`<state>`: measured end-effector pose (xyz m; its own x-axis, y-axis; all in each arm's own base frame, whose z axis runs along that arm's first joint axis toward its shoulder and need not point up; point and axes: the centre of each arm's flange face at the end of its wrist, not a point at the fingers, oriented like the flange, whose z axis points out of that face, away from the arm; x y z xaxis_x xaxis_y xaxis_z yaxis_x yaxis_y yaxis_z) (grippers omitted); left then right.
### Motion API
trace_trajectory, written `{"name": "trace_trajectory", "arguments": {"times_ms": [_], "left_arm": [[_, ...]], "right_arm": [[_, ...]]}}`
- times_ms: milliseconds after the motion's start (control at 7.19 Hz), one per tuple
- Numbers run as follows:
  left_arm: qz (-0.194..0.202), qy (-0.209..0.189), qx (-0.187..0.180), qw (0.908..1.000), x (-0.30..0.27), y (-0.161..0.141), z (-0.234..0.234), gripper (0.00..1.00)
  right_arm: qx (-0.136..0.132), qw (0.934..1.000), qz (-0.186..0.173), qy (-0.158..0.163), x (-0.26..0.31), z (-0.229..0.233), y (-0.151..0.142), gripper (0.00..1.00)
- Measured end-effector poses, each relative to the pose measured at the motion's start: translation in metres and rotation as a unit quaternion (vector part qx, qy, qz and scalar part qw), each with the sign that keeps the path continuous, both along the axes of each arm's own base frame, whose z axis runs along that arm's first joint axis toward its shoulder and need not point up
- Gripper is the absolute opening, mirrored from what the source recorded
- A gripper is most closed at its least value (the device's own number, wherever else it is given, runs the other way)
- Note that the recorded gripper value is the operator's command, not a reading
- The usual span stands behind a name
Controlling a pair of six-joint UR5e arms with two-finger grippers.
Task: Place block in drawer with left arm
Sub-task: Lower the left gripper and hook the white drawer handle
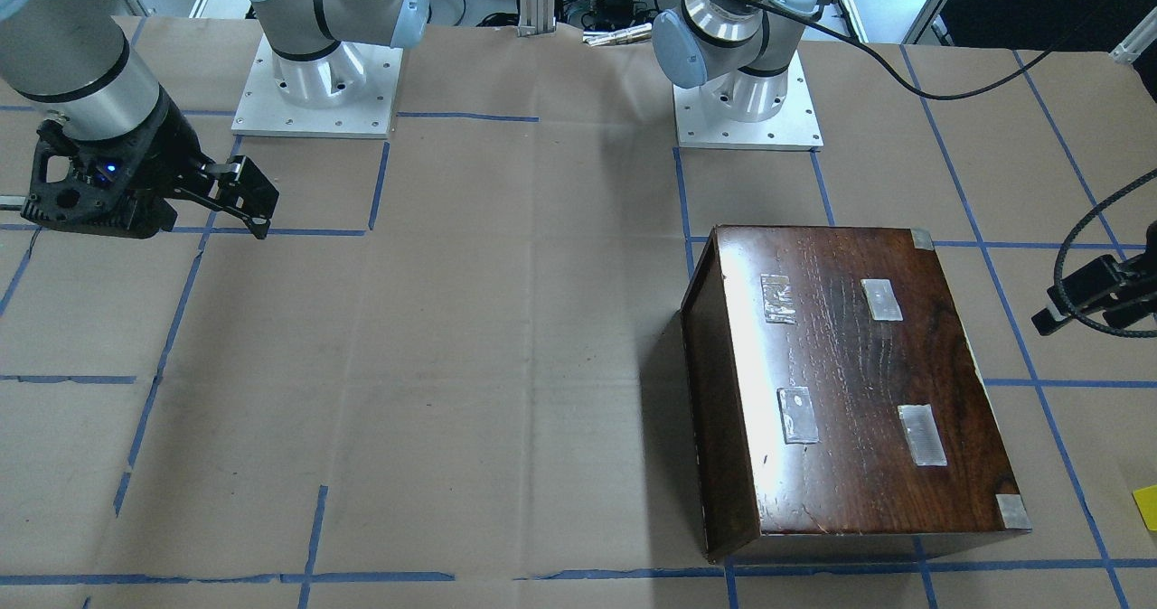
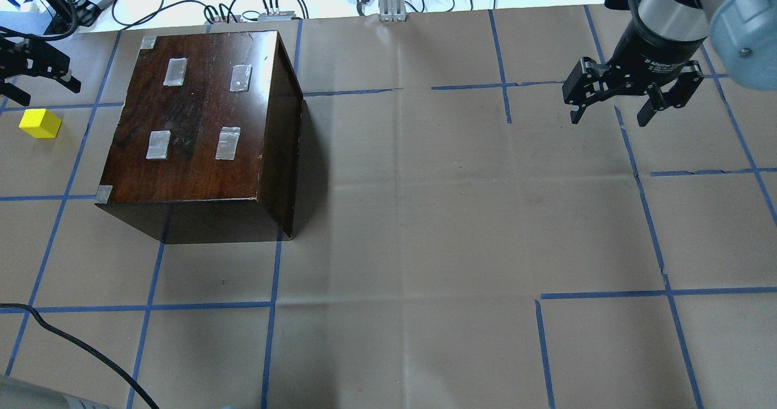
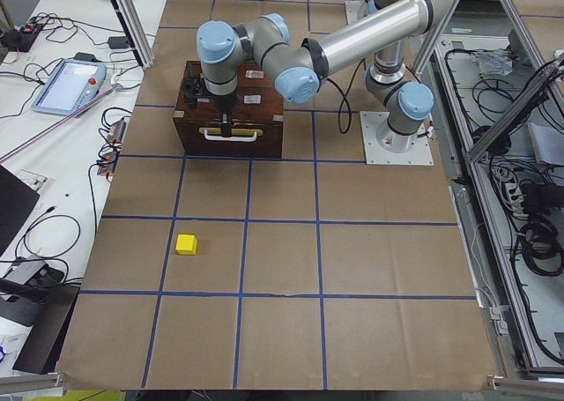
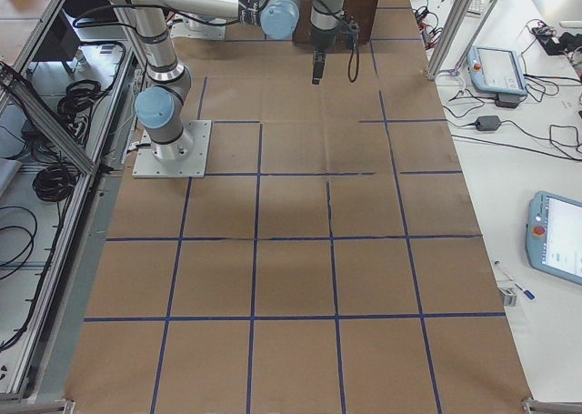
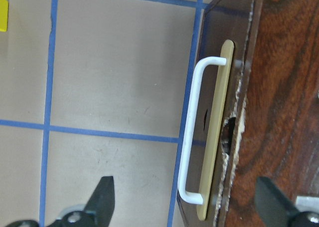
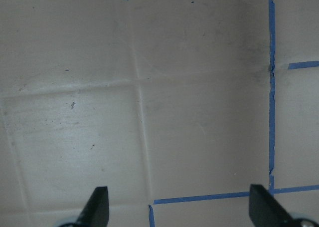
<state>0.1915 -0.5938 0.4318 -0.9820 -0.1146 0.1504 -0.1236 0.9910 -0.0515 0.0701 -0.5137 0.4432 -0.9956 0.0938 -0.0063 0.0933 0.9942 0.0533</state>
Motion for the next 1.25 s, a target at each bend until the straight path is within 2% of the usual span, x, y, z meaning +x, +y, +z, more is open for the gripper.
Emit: {"name": "trace_trajectory", "arguments": {"times_ms": [556,1252], "left_arm": [[-0.029,0.069,0.003,0.9972,0.026,0.004,-0.023,1.00],[-0.039,0.100,0.027,0.9938,0.030,-0.003,-0.063,1.00]], "right_arm": [[0.000,1.0000,0.000,0.000,0.000,0.000,0.000,1.00],[0.000,1.0000,0.000,0.000,0.000,0.000,0.000,1.00]]}}
